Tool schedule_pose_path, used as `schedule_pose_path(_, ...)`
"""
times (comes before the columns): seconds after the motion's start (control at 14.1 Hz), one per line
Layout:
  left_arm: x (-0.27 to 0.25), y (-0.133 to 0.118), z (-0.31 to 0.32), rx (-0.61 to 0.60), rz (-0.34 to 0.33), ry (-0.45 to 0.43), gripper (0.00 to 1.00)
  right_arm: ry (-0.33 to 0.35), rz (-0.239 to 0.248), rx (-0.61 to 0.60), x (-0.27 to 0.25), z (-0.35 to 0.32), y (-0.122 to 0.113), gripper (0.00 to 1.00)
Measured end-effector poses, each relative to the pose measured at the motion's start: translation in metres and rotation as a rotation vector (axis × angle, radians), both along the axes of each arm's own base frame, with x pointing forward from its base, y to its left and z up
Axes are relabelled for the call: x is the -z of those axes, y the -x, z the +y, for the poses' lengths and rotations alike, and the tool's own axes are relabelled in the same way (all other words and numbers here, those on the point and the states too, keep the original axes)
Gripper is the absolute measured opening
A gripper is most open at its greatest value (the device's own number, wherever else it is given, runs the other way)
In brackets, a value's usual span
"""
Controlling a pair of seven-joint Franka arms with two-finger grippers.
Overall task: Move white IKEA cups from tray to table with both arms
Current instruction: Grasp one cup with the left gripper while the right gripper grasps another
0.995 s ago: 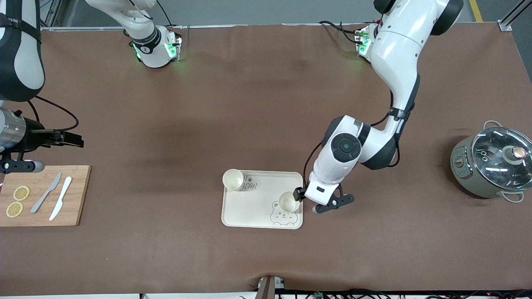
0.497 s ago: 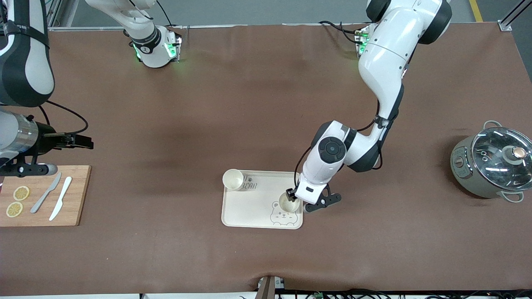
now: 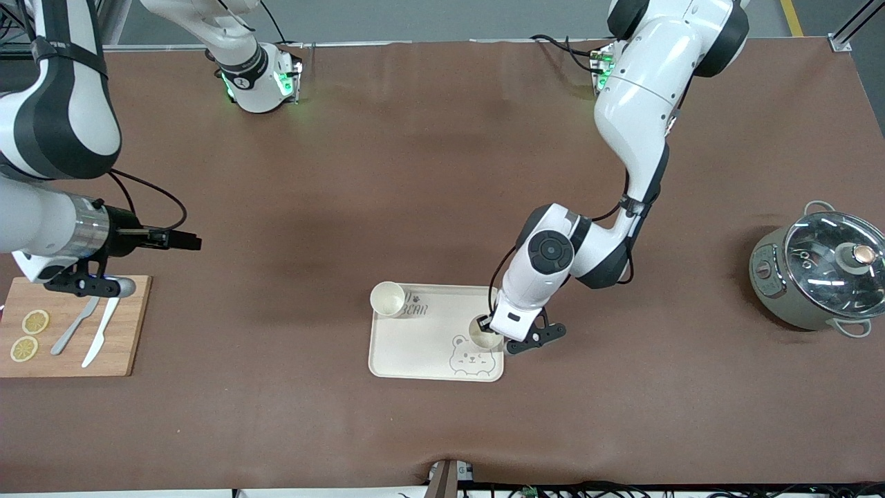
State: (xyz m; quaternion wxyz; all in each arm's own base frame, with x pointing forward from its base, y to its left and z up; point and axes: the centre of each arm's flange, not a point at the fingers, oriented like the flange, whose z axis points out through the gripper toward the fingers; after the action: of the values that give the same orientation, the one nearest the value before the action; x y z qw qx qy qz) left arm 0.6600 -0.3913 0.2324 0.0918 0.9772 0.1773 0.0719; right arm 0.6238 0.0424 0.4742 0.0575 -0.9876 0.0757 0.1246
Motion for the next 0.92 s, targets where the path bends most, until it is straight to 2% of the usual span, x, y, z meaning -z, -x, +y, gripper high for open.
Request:
schedule_pose_path(0.21,-0.01,-0.004,0.0,0.002,-0.018,0.007,0.04,0.015,-0.005,0.031,0.015,0.029,-0.007,1.0)
schedule_pose_path(0.5,-0.041,-0.009,0.001,0.003,-0.053,0.018,0.04,0.008,-0.031,-0.002,0.029,0.069,-0.011,1.0)
schedule_pose_path(0.92,-0.088,-0.007,0.015,0.003,-0.003,-0.027,0.04,0.025,-0.068,0.075,0.066,0.163,-0.011,1.0)
